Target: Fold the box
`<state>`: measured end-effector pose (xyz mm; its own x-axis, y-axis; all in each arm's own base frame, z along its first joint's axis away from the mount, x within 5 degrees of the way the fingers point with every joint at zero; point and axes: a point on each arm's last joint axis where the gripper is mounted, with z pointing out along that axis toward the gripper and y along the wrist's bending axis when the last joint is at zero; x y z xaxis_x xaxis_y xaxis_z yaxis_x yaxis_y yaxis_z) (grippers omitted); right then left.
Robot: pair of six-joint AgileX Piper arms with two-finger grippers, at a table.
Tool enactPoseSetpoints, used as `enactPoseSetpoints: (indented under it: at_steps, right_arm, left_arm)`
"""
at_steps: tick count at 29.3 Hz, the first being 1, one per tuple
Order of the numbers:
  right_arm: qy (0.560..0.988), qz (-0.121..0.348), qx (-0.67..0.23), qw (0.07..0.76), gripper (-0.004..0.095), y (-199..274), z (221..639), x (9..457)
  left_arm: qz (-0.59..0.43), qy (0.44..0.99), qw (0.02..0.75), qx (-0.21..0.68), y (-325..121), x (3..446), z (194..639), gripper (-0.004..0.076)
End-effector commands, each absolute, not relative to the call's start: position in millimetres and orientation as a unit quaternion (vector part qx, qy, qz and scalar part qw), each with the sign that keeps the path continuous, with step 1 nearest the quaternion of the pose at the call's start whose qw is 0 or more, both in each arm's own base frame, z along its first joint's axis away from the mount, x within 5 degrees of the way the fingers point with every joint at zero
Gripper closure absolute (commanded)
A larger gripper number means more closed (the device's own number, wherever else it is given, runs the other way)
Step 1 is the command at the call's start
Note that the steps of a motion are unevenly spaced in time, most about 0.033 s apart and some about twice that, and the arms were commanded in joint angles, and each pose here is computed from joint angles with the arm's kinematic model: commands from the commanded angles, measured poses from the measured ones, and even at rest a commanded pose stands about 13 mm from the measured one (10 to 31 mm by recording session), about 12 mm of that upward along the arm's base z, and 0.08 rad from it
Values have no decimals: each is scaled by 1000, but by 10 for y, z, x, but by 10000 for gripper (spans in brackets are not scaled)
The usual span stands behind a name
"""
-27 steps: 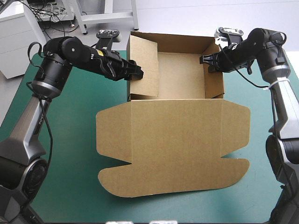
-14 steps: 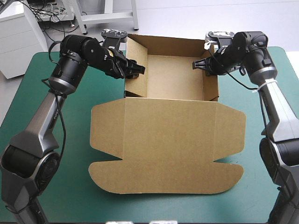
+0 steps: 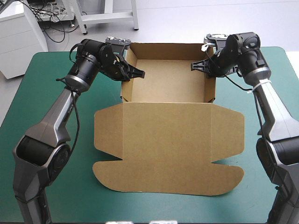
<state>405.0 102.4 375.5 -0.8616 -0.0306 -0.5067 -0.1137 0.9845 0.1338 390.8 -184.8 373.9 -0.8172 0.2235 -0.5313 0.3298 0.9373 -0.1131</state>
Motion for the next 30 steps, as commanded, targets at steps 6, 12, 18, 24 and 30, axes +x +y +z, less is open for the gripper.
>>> enactPoseSetpoints:
  at_steps: [6, 12, 18, 24, 30]
  right_arm:
    - [955, 74, -77, 277, 923, 1269, 3819, 3998]
    - [956, 73, -72, 275, 923, 1282, 3752, 4054]
    - [959, 58, -74, 266, 923, 1274, 3650, 4120]
    - [968, 52, -77, 231, 923, 1310, 3408, 4223]
    - [970, 54, -77, 223, 924, 1336, 3292, 4284]
  left_arm:
    - [-75, 947, 269, 156, -1780, 3830, 3880, 756]
    - [-95, 953, 251, 140, -1804, 3931, 3732, 756]
    - [-113, 958, 229, 132, -1859, 4049, 3527, 756]
    - [-99, 962, 221, 129, -1873, 4137, 3373, 756]
    - [-84, 963, 223, 123, -1875, 4209, 3268, 756]
